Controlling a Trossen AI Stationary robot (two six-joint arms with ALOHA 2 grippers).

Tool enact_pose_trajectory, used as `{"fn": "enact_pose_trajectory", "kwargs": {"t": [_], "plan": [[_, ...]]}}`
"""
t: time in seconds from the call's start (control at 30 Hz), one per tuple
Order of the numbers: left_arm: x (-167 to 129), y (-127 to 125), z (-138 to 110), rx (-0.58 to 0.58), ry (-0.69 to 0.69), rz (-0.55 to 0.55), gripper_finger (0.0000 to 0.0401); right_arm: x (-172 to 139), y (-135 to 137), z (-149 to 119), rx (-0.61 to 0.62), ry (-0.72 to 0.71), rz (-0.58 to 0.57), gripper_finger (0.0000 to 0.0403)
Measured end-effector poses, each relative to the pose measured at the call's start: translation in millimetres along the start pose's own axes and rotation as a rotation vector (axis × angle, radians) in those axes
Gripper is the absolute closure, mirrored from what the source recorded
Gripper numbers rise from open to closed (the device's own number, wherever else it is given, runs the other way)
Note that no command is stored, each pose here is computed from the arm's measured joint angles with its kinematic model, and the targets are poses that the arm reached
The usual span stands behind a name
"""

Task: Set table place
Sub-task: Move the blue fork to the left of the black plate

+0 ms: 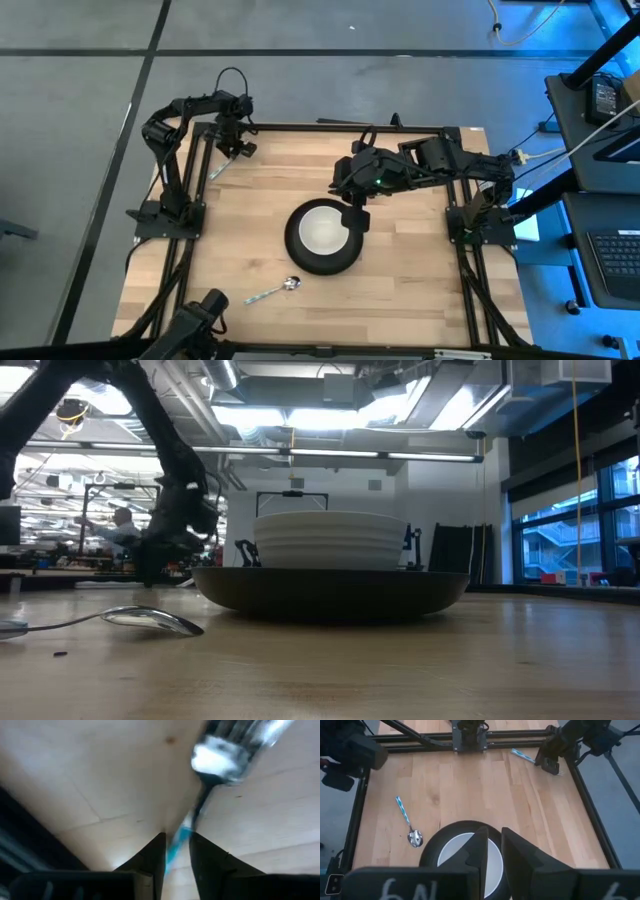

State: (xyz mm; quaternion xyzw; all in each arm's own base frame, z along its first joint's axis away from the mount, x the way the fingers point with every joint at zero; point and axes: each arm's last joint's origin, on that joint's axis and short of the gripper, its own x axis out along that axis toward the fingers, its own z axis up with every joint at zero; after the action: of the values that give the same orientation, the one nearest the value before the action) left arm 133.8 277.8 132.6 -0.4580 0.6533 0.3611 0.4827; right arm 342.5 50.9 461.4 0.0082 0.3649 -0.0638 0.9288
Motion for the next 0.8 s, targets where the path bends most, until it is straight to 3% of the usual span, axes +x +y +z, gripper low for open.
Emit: {"fn": "enact_pose_trajectory", "kwargs": {"t": [0.37, 0.63, 0.8], "plan": [[5, -17, 8, 0.057, 0.037, 0.051, 0.0327, 0, 0, 0, -0.001, 0.000, 0.001, 0.0345], [6, -18, 8, 0.107, 0.035, 0.075, 0.0384, 0, 0, 0, -0.003, 0.000, 0.001, 0.0345], [5, -17, 7, 0.147, 0.041, 0.084, 0.0390, 0, 0, 0, -0.004, 0.000, 0.001, 0.0345]]}}
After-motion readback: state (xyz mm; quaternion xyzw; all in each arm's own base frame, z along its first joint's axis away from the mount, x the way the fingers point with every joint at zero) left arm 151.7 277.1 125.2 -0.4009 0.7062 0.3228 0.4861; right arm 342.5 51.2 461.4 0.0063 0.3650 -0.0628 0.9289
